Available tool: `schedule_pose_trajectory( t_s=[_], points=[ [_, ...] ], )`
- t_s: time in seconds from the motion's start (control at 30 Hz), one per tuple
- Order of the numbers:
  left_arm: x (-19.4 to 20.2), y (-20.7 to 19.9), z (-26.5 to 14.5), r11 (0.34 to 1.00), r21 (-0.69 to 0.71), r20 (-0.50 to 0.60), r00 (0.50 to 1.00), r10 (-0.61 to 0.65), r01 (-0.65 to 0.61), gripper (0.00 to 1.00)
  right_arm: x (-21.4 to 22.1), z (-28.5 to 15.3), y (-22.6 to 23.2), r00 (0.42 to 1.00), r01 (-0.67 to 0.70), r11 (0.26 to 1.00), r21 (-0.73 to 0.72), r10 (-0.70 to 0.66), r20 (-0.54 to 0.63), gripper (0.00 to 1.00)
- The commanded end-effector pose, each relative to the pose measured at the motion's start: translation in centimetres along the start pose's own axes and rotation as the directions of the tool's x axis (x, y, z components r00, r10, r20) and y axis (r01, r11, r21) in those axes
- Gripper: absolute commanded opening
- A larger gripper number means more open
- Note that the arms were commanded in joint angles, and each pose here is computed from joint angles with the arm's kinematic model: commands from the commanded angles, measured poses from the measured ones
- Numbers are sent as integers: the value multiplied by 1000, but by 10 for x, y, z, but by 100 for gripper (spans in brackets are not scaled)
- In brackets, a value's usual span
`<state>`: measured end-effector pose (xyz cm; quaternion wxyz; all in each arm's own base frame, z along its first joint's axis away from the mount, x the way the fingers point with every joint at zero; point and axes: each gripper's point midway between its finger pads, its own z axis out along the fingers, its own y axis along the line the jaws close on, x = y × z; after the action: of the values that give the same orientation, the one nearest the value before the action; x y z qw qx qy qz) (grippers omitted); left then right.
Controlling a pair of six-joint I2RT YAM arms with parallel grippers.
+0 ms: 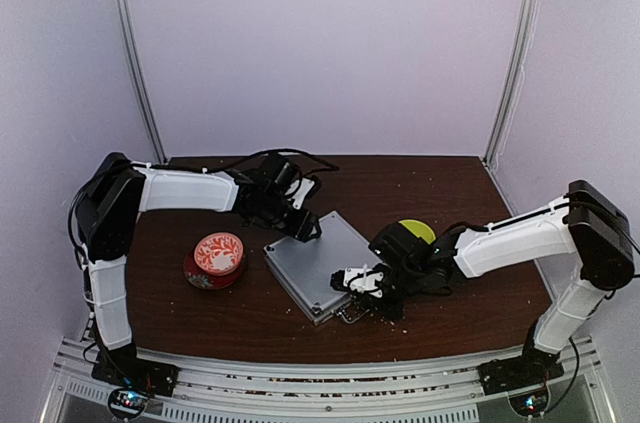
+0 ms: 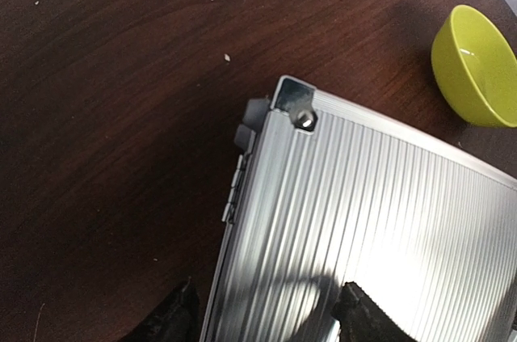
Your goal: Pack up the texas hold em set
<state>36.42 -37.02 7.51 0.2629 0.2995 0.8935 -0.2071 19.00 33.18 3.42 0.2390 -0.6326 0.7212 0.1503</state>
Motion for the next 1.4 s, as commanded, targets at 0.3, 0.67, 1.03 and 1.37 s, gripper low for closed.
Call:
schedule_pose_trajectory(
  t_s=[0.3, 0.67, 1.03, 1.37],
  points=[
    [22, 0, 13, 1000, 18, -67, 998, 17, -16, 58, -4, 6, -19, 1000, -6, 995, 103, 6, -3, 0],
    [20, -2, 12, 1000, 23, -63, 998, 22, -21, 58, -6, 5, -20, 1000, -17, 994, 111, 16, 3, 0],
    [-3, 3, -5, 998, -30, -31, 998, 52, -53, 58, -20, -15, -3, 999, -26, 1000, 9, 26, 36, 0],
    [-48, 7, -60, 983, -134, 43, 991, 130, -124, 60, -37, -74, -10, 992, -53, 997, -52, 59, 109, 0]
  ],
)
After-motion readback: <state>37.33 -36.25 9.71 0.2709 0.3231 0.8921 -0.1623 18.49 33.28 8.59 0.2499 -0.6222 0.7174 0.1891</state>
